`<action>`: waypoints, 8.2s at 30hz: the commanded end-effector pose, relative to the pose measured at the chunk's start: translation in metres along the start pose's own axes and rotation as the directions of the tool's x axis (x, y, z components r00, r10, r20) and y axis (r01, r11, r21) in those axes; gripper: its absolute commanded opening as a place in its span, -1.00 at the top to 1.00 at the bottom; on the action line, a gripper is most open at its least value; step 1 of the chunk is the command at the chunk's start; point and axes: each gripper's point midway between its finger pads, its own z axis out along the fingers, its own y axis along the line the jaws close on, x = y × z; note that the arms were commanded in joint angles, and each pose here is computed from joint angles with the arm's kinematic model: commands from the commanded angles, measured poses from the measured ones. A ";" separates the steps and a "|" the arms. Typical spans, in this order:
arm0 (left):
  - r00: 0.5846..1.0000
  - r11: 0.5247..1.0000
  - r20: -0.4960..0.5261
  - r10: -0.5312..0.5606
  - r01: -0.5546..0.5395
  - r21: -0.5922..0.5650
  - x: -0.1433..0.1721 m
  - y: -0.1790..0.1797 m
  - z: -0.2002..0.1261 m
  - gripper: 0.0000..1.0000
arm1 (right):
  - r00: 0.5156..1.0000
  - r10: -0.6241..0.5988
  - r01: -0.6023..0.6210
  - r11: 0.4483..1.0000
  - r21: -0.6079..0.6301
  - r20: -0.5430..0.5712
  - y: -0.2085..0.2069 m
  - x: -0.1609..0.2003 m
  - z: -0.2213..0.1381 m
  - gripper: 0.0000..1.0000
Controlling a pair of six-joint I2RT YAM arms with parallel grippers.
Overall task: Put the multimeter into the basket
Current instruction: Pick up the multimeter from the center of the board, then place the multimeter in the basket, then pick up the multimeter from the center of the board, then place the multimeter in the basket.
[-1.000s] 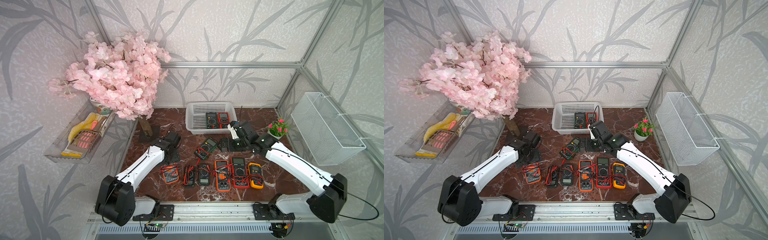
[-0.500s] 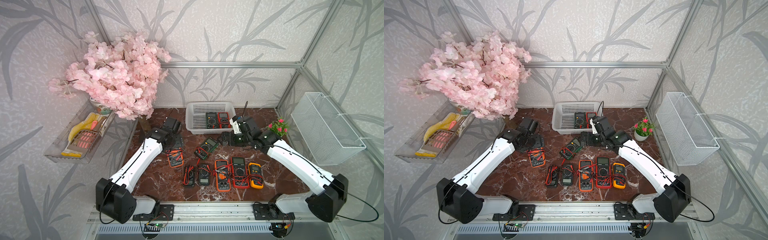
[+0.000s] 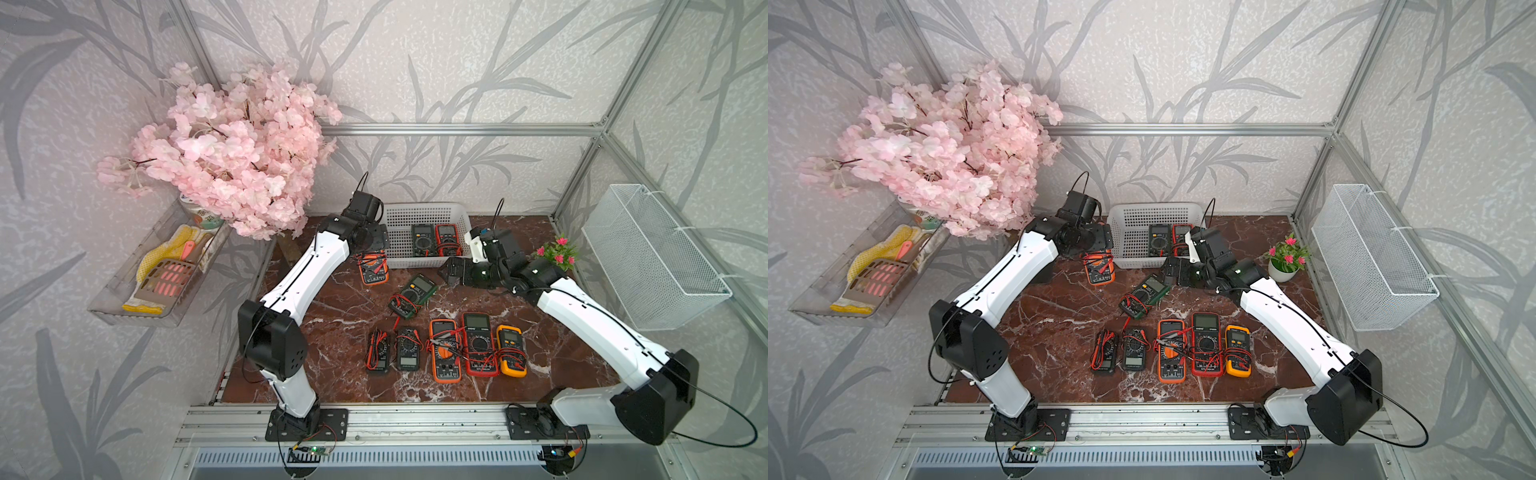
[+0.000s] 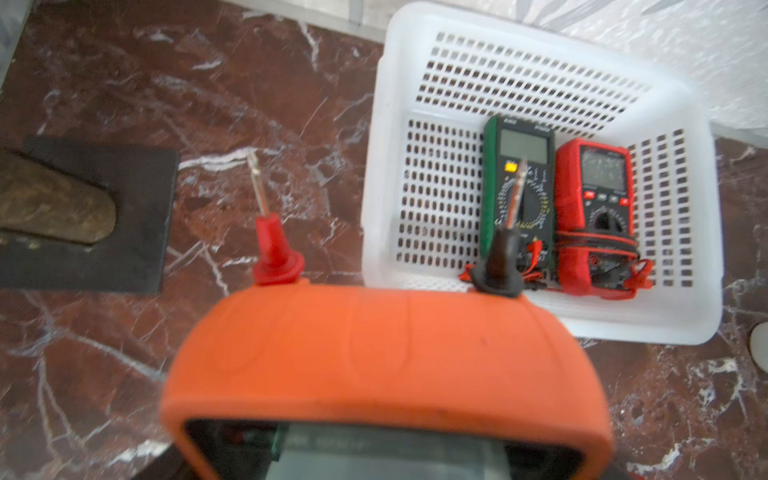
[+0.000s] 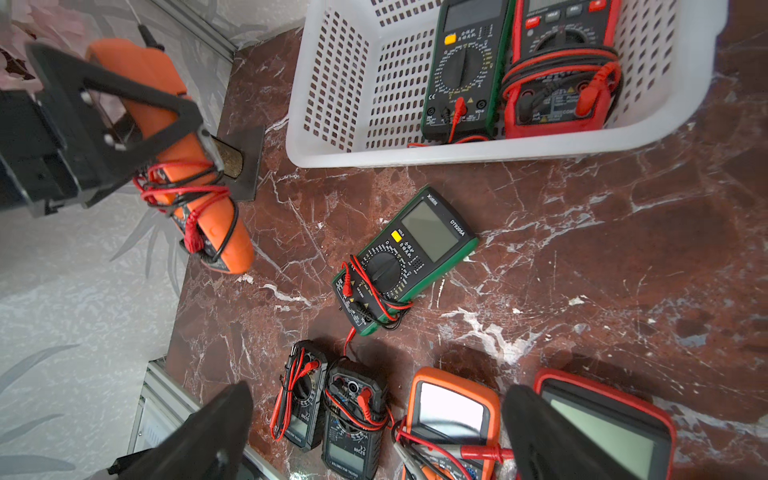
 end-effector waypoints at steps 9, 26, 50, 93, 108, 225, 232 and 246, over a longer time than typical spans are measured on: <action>0.992 0.993 0.120 0.049 -0.062 0.103 -0.076 -0.072 0.041 1.00 | 0.998 0.029 -0.031 0.999 0.028 0.064 -0.016 -0.010 -0.009 -0.99; 0.972 0.992 0.223 0.071 -0.092 0.084 -0.103 -0.096 0.123 0.92 | 0.997 0.061 -0.066 0.992 0.110 0.045 -0.049 -0.014 -0.007 -0.99; 0.989 0.991 0.070 0.130 -0.130 -0.006 -0.049 -0.076 0.196 -0.55 | 0.993 0.110 -0.099 0.971 0.215 -0.037 -0.085 0.029 -0.005 -0.99; 0.999 0.992 -0.030 0.042 -0.038 0.118 -0.002 -0.078 0.056 -1.00 | 0.919 0.185 -0.025 0.909 0.416 -0.350 -0.138 0.153 0.001 -0.99; 0.999 0.995 -0.028 -0.034 0.037 0.096 0.052 -0.027 0.017 -1.00 | 0.905 0.158 0.032 0.900 0.434 -0.395 -0.145 0.167 0.015 -0.99; 0.976 0.990 -0.188 -0.107 0.123 0.073 0.121 0.001 0.030 -1.00 | 0.978 -0.194 0.148 0.905 0.398 0.079 -0.090 -0.206 0.122 -0.53; 0.977 0.994 -0.198 -0.085 0.098 0.057 0.123 0.005 0.027 -1.00 | 0.978 -0.201 0.166 0.908 0.386 0.052 -0.097 -0.207 0.147 -0.53; 0.976 0.995 -0.207 -0.070 0.084 0.057 0.124 0.003 0.030 -1.00 | 0.982 -0.146 0.184 0.881 0.435 -0.121 -0.132 -0.161 0.178 -0.60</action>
